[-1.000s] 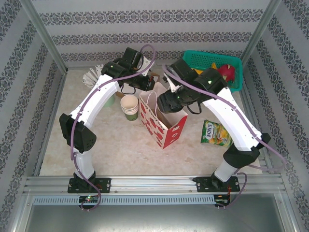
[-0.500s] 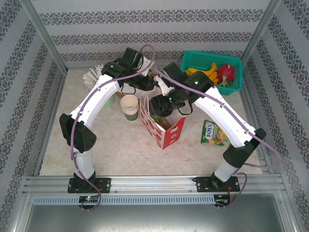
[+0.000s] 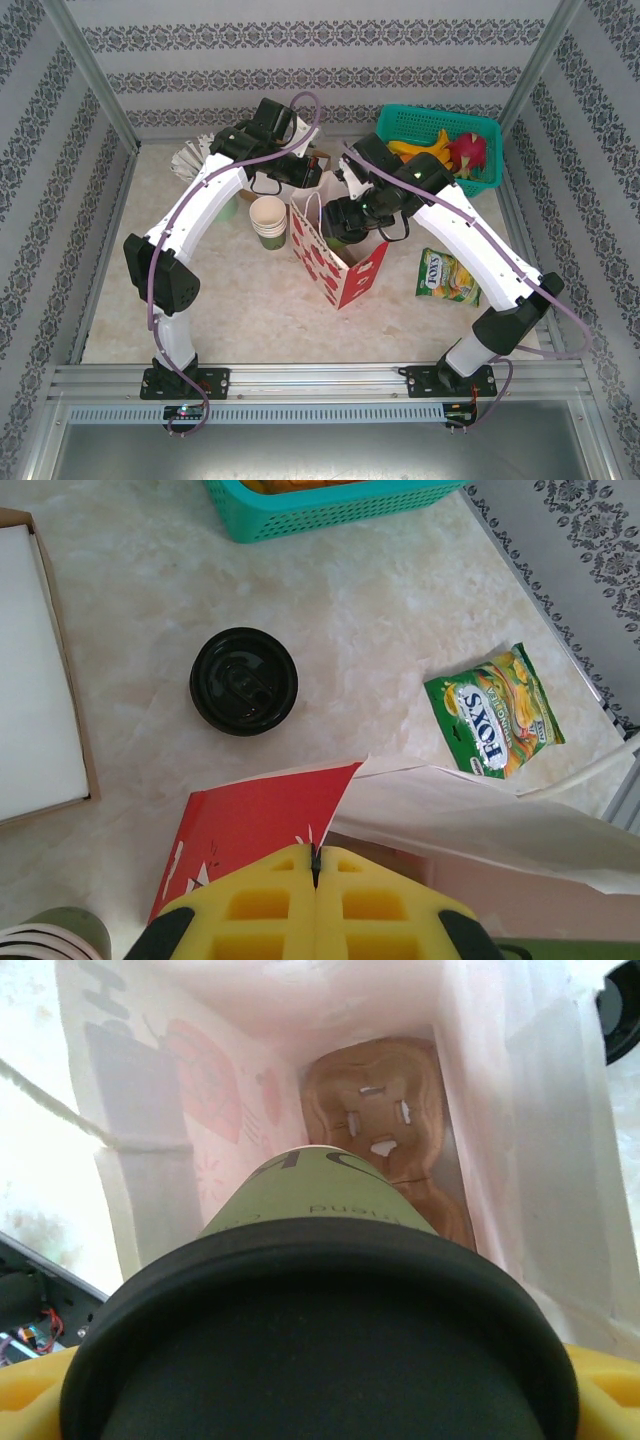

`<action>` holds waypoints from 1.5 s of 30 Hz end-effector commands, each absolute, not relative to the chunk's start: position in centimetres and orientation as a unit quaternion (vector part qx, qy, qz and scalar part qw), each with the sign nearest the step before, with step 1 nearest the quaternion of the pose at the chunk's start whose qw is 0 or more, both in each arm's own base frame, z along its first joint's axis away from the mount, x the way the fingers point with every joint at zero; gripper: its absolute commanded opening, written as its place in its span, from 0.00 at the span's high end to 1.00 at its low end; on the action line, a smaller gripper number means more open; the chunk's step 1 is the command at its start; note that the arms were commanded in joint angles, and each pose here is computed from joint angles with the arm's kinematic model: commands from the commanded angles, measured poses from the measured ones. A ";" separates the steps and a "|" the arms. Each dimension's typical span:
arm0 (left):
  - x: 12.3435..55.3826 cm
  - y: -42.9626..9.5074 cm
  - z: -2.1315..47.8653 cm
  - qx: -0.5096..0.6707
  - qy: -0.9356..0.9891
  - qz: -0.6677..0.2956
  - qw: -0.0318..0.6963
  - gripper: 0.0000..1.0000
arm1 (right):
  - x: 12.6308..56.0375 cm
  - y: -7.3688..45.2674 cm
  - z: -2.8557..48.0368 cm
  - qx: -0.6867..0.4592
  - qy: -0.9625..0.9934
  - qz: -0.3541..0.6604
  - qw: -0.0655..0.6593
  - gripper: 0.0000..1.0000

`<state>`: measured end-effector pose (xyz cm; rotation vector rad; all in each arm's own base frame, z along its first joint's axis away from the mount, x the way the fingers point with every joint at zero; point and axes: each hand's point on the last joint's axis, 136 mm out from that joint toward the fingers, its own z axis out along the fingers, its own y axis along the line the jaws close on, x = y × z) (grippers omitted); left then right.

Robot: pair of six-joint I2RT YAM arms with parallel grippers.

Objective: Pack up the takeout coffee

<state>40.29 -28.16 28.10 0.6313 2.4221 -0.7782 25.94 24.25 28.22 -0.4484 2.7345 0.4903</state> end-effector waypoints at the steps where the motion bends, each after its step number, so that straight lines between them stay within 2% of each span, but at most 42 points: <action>1: 41.0 -28.5 28.7 0.246 0.881 -0.300 0.272 1.00 | 26.0 22.6 27.7 -0.141 0.967 0.135 0.163 0.26; 12: 40.9 -29.0 28.9 0.253 0.872 -0.318 0.274 1.00 | 25.9 22.2 26.0 -0.168 0.973 0.071 0.139 0.26; 25: 41.0 -29.1 28.7 0.243 0.874 -0.325 0.268 1.00 | 24.3 25.4 25.3 -0.224 0.961 0.123 0.102 0.27; 36: 40.8 -29.3 28.8 0.247 0.869 -0.338 0.263 1.00 | 25.1 21.8 23.1 -0.214 0.973 0.008 0.087 0.27; 45: 39.7 -29.8 28.6 0.285 0.854 -0.358 0.248 1.00 | 23.4 22.4 21.7 -0.265 0.963 0.024 0.030 0.28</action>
